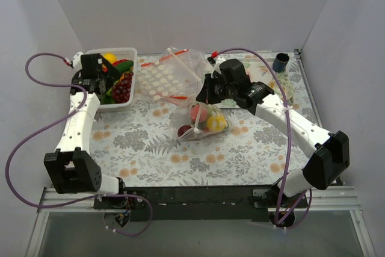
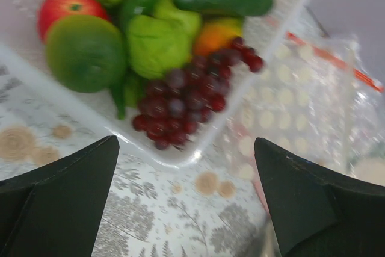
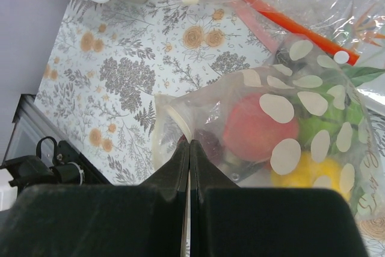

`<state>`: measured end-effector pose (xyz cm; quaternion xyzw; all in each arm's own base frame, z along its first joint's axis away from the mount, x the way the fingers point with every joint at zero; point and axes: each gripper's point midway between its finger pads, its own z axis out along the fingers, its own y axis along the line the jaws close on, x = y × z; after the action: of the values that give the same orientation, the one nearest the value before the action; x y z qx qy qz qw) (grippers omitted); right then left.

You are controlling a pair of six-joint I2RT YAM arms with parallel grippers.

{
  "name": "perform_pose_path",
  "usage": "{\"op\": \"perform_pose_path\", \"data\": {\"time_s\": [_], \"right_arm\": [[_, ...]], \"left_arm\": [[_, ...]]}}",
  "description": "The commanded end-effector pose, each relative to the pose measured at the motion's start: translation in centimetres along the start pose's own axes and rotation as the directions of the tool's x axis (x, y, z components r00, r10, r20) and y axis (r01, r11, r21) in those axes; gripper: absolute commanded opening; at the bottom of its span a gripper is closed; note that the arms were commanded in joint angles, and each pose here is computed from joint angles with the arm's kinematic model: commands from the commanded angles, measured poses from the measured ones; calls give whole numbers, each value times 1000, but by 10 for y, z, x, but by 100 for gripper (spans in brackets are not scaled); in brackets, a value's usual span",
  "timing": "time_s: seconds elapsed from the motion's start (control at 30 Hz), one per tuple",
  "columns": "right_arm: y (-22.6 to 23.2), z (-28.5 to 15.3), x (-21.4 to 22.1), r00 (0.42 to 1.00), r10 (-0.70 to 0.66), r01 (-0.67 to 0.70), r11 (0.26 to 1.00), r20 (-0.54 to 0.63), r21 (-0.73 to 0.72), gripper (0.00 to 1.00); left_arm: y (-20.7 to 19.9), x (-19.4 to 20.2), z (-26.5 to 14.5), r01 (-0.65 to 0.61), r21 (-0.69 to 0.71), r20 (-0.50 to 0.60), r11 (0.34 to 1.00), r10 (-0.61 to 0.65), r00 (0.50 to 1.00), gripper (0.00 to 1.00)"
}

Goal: Place the food in the zip-top bag and seal the zipper
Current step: Pick up the fake fruit from the bin.

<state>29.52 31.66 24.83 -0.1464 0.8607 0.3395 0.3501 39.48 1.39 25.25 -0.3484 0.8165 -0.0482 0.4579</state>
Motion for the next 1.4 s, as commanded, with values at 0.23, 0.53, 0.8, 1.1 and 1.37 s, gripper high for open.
{"op": "perform_pose_path", "data": {"time_s": [0.23,0.53,0.8,1.1,1.37], "right_arm": [[18,-5,-3,999,-34,38,992,37,-121,1],[19,-8,0,998,-42,47,990,40,-134,1],[19,-8,1,998,-44,49,989,40,-138,1],[20,-5,3,999,-32,36,988,31,-147,1],[19,-6,2,999,-36,40,990,33,-137,1]], "left_arm": [[123,-2,76,194,-288,-38,938,-214,976,92],[131,-25,113,244,-302,-28,922,-264,964,89],[115,-37,96,252,-251,-30,935,-267,963,87],[110,-56,101,237,-251,-11,939,-248,969,88],[127,-35,146,237,-337,-61,911,-273,960,83]]}}
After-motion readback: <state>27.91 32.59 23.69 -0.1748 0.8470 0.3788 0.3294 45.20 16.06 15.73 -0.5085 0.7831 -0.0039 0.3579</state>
